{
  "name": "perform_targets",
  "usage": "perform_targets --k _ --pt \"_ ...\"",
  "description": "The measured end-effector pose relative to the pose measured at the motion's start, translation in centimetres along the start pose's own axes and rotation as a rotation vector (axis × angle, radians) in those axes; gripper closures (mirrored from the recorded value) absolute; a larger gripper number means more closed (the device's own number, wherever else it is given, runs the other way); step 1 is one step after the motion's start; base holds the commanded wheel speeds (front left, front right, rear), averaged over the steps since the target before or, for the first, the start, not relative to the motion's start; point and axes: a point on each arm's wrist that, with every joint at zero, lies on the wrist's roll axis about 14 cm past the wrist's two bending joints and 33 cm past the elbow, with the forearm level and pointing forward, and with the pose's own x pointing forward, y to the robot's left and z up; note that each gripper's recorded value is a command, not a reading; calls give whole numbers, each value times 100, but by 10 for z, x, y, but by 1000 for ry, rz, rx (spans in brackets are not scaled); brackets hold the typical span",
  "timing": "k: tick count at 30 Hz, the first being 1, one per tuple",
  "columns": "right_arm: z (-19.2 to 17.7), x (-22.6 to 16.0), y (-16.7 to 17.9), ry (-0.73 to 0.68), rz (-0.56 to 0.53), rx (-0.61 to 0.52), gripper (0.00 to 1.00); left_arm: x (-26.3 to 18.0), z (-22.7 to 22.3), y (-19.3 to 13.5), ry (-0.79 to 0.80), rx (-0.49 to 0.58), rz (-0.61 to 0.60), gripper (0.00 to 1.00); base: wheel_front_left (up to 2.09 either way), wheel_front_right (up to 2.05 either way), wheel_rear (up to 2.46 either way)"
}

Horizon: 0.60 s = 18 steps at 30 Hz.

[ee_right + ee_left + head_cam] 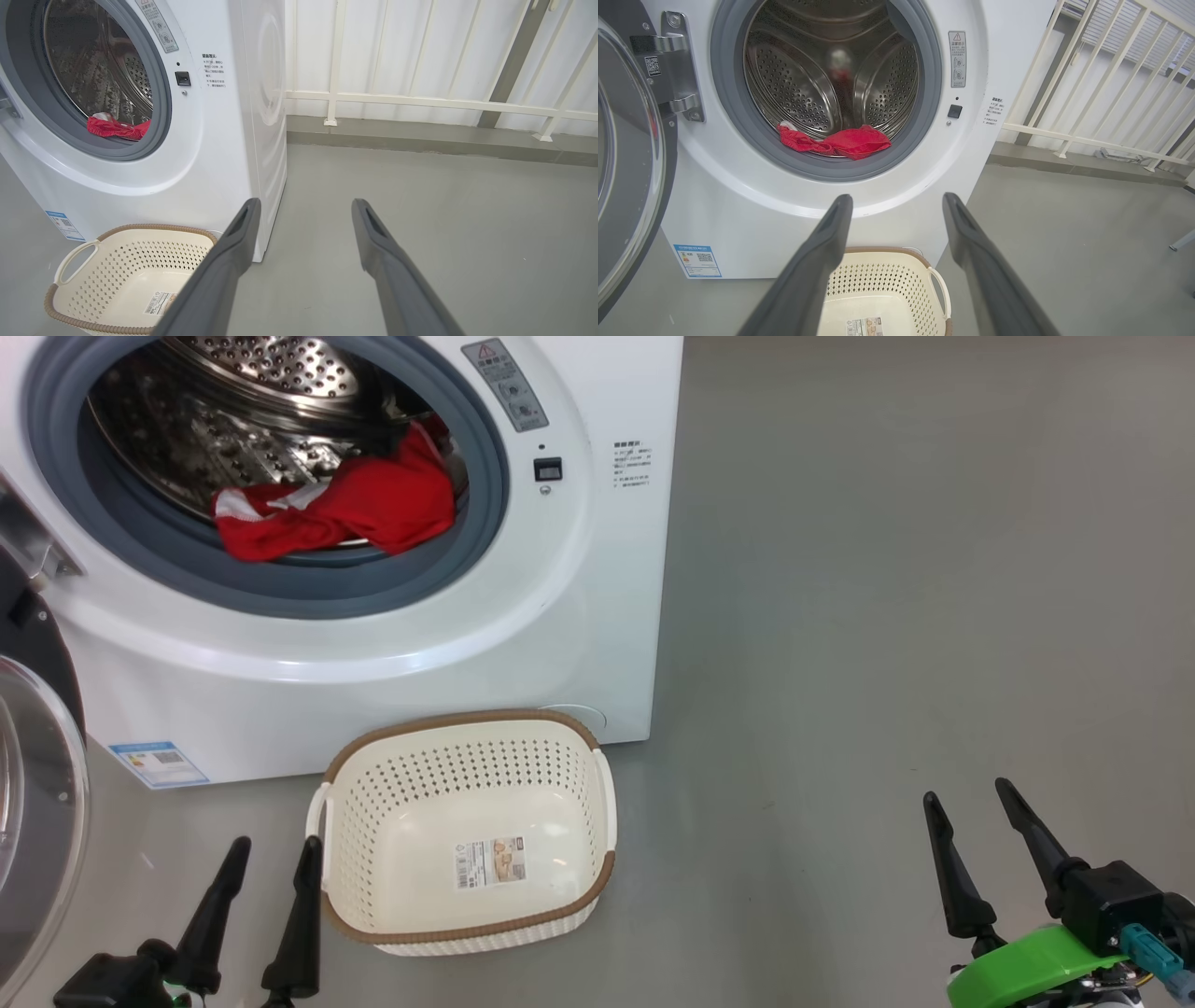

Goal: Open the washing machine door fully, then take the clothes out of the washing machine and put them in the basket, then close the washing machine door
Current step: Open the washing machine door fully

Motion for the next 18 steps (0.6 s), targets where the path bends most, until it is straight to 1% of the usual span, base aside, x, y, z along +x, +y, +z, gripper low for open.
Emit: perform_targets --k 18 --pt "-4 3 5 10 11 2 0 -2 -1 5 9 18 1 0 0 0 0"
